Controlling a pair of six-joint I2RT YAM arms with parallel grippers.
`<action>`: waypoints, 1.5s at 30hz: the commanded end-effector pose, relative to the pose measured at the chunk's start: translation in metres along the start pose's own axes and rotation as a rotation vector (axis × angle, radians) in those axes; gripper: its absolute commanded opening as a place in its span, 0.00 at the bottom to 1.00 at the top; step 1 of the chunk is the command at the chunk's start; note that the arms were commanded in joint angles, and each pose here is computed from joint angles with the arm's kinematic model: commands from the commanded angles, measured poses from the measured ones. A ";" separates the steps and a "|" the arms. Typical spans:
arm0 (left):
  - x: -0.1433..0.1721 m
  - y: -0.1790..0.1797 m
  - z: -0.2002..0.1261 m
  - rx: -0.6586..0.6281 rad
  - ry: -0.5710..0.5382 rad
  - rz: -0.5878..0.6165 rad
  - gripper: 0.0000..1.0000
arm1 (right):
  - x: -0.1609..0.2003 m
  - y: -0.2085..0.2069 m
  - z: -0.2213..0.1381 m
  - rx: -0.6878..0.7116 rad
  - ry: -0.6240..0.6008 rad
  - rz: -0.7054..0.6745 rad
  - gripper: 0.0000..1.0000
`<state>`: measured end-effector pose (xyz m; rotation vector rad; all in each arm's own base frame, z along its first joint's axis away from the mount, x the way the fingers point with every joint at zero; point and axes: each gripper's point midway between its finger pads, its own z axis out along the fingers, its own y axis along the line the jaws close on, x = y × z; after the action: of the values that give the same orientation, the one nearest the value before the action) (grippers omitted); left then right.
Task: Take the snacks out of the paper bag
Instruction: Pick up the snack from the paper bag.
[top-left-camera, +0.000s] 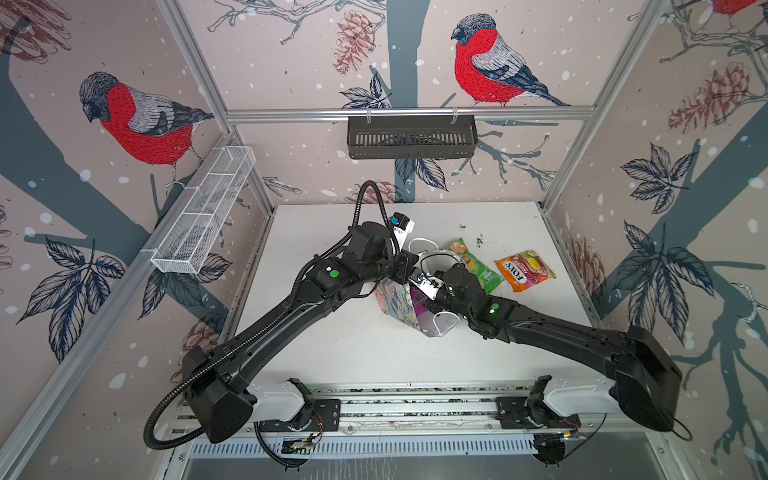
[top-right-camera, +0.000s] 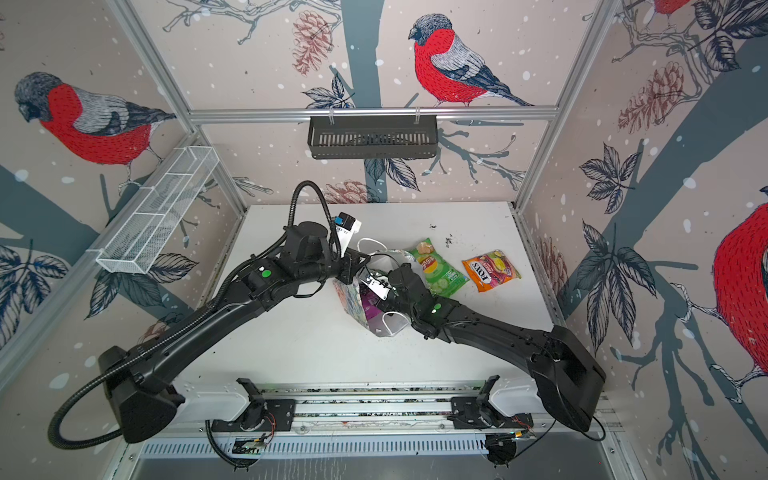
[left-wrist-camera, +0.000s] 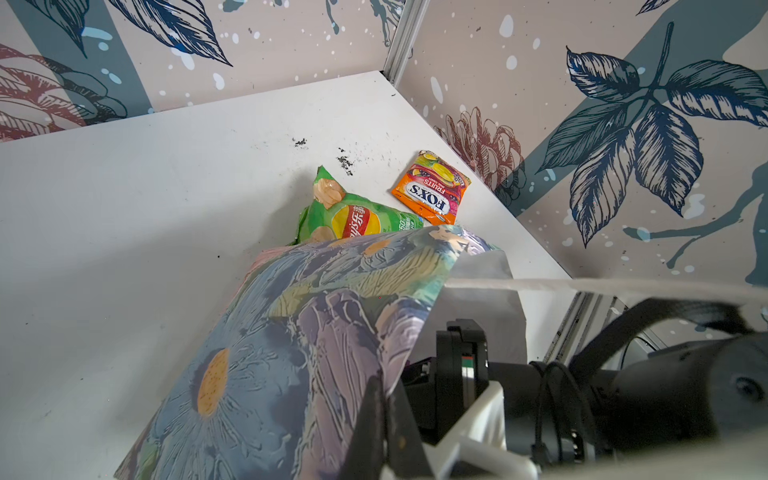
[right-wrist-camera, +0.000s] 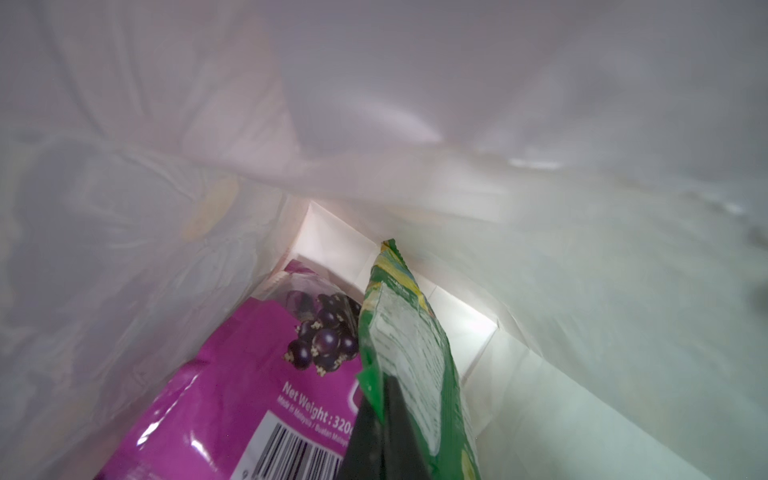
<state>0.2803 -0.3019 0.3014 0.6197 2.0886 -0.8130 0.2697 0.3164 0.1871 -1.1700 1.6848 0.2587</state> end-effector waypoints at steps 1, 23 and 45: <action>0.009 0.002 -0.001 -0.003 0.031 -0.001 0.00 | -0.025 -0.004 -0.006 -0.003 -0.089 0.030 0.00; 0.004 0.015 0.002 -0.065 0.033 -0.013 0.00 | -0.064 -0.031 -0.049 0.084 -0.218 0.049 0.00; 0.001 0.037 0.002 -0.157 0.034 -0.043 0.00 | -0.121 -0.062 -0.108 0.170 -0.382 0.057 0.00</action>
<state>0.3061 -0.2844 0.2945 0.5186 2.1393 -0.6870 0.2546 0.2875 0.3362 -0.9211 1.4235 0.3355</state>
